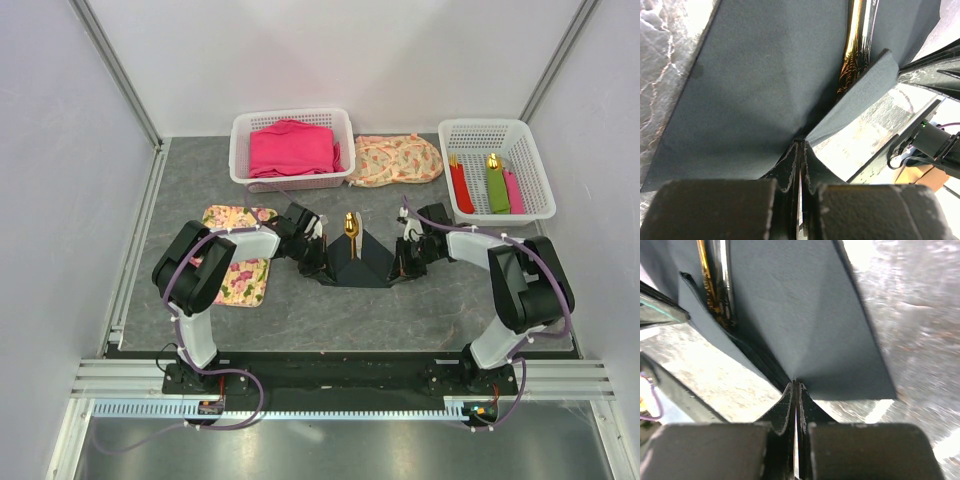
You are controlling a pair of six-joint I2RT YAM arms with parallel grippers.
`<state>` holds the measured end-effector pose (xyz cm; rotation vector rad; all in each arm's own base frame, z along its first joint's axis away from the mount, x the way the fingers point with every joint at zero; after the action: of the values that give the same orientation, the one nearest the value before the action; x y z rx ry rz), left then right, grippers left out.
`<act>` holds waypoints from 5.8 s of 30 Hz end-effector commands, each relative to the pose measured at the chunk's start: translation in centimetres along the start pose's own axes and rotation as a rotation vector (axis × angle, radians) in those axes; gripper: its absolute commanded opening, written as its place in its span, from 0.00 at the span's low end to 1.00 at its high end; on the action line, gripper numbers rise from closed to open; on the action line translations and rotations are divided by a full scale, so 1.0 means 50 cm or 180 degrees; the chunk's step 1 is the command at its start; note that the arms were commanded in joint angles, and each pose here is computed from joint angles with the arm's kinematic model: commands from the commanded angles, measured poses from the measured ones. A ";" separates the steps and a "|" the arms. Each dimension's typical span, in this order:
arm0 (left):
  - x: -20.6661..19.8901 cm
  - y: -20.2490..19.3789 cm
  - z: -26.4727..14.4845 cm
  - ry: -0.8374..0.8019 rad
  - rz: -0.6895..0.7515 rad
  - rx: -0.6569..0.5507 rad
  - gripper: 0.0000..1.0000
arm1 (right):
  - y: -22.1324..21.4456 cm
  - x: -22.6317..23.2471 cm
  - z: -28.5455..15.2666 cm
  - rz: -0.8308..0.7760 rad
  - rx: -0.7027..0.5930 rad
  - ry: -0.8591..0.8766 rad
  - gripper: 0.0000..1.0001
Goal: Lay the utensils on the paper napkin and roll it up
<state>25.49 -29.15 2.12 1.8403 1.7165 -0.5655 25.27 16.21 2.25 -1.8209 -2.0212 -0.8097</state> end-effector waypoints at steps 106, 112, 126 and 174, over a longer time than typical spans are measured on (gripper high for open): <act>0.064 -0.030 0.006 0.0304 -0.0238 0.0115 0.02 | -0.036 0.001 0.014 0.0019 0.0200 0.0144 0.00; 0.064 -0.031 0.007 0.0302 -0.0232 0.0125 0.02 | -0.048 -0.010 0.000 -0.0016 0.0198 0.0079 0.00; 0.062 -0.029 0.006 0.0285 -0.0227 0.0124 0.02 | 0.016 0.188 -0.039 -0.0592 -0.0245 0.0673 0.00; 0.034 -0.049 -0.020 0.0091 -0.0309 0.0126 0.02 | -0.004 0.088 0.065 -0.0459 0.0074 0.0264 0.00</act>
<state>23.39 -28.12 2.27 1.8159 1.7554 -0.6370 24.19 21.76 2.32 -1.6253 -2.0763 -0.8549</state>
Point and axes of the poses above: each gripper's point midway between its finger pads, its own z axis out along the fingers, its own x axis along the line the jaws close on, y = z × x, the point moved 1 cm from there along -z, back along the fingers, and after that the axes turned 1 degree about -z, right-handed, at the moved point
